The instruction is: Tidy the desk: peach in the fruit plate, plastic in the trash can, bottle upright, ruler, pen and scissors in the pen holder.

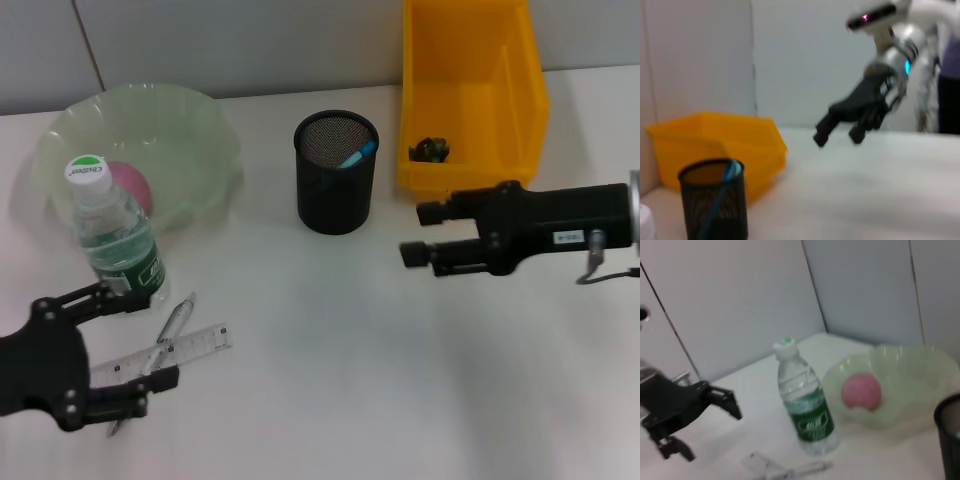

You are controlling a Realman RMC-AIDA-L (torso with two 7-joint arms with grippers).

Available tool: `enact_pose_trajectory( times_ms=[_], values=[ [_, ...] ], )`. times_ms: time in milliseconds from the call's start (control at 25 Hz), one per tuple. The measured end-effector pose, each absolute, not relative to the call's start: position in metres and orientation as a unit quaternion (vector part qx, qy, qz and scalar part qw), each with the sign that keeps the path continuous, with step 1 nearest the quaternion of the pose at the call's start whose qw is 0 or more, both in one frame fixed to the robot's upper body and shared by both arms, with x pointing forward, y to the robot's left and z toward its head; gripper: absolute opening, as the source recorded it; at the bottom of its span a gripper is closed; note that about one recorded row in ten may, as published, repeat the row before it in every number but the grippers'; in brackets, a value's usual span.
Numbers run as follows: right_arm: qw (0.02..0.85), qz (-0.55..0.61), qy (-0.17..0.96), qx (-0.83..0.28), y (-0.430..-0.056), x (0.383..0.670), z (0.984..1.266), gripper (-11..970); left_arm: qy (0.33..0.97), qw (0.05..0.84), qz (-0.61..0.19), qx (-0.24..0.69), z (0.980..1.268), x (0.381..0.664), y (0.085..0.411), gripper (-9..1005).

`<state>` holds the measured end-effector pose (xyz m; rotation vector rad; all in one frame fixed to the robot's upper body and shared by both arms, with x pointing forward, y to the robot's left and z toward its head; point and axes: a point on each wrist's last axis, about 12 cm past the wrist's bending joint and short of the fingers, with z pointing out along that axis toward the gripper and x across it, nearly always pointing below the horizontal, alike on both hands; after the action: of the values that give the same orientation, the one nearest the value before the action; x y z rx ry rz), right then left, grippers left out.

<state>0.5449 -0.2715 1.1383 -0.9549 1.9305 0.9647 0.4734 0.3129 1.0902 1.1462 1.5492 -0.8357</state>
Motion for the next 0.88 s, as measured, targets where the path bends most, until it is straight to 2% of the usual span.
enact_pose_trajectory(
  times_ms=[80, 360, 640, 880],
  values=[
    [0.338, 0.374, 0.771, -0.390, -0.272, 0.547, 1.143, 667, 0.651, 0.462, -0.328, 0.506, 1.096, 0.488, 0.306, 830],
    [0.277, 0.335, 0.783, -0.445, -0.264, 0.545, 1.150, 799, 0.653, 0.411, -0.301, 0.560, 1.106, 0.515, 0.293, 829],
    [0.259, 0.328, 0.755, -0.506, -0.253, 0.535, 1.149, 851, 0.652, 0.384, -0.280, 0.590, 1.107, 0.528, 0.284, 829],
    [0.254, 0.343, 0.756, -0.496, -0.252, 0.533, 1.133, 851, 0.651, 0.365, -0.261, 0.612, 1.102, 0.534, 0.273, 829]
  ],
)
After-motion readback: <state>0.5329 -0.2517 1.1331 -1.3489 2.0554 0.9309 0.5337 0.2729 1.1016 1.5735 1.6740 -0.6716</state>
